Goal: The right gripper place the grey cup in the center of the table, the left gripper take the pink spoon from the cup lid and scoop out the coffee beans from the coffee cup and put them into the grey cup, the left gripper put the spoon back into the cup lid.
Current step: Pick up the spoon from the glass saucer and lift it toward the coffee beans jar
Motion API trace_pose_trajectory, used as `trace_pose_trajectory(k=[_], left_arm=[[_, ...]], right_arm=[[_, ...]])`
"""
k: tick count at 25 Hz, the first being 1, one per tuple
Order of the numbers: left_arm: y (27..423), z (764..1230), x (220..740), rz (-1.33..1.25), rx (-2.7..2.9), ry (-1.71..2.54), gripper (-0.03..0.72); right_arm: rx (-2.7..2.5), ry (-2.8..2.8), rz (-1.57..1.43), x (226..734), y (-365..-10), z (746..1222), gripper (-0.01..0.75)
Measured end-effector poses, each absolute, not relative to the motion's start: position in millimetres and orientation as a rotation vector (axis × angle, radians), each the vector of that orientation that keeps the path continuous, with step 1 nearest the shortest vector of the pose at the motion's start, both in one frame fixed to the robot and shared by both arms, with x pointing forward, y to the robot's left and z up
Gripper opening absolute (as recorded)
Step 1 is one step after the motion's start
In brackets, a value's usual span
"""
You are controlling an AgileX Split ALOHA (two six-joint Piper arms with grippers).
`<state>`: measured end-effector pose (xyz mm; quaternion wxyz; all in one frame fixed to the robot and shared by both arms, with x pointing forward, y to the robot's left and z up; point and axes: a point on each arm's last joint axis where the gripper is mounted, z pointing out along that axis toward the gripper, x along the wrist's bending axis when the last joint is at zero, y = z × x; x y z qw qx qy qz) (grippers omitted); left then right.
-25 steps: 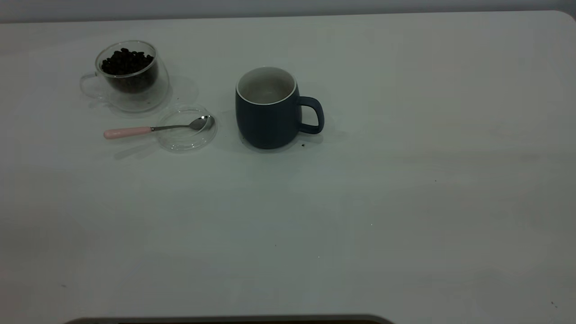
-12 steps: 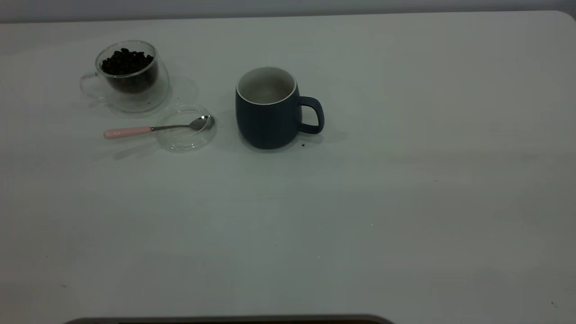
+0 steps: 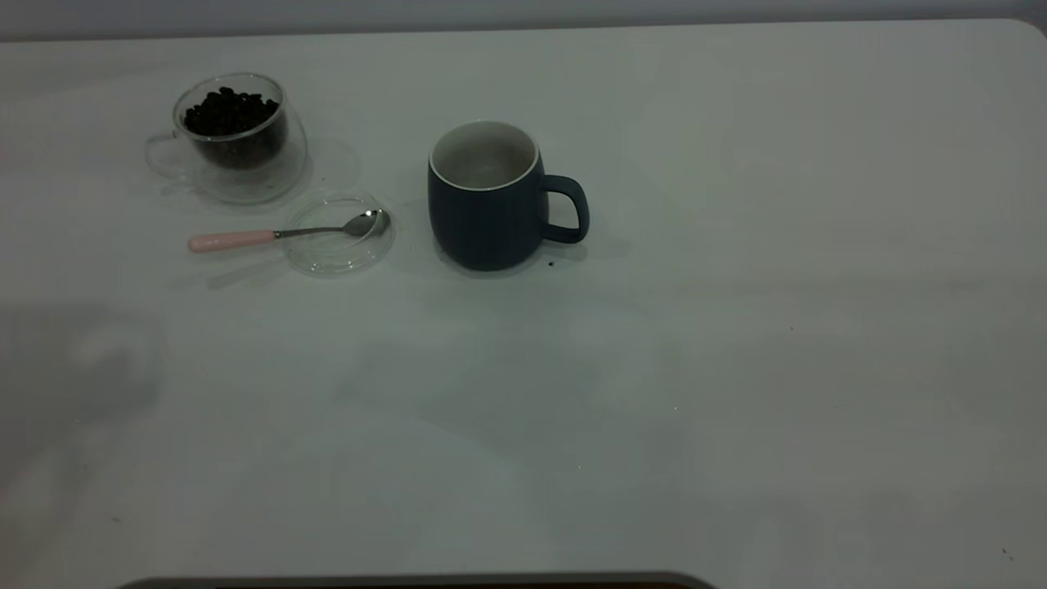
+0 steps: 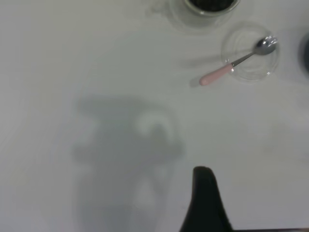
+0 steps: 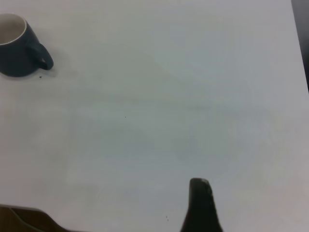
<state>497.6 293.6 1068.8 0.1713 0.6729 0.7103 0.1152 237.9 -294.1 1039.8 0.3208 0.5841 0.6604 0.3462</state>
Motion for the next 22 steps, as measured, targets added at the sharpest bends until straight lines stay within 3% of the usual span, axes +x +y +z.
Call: trace_pose_trajectory(k=[4,10,16,22], left_arm=[[310,1037,542,0.155,1.914,2.050,0.607],[343,991,572,-0.018,1.876,1.909,0.712],[380,950,585,-0.136,1.744,1.787,0.713],[387,888,594,-0.278,1.666,1.747,0.713]], right_arm=[[1.535,1.735,0.910,238,-294,1040,0.591],[1.535,1.735,0.910,238,-294,1040,0.591],[1.535,1.735,0.910,238,-294,1040,0.591],[1.535,1.735,0.910,238,-294,1040,0.591]])
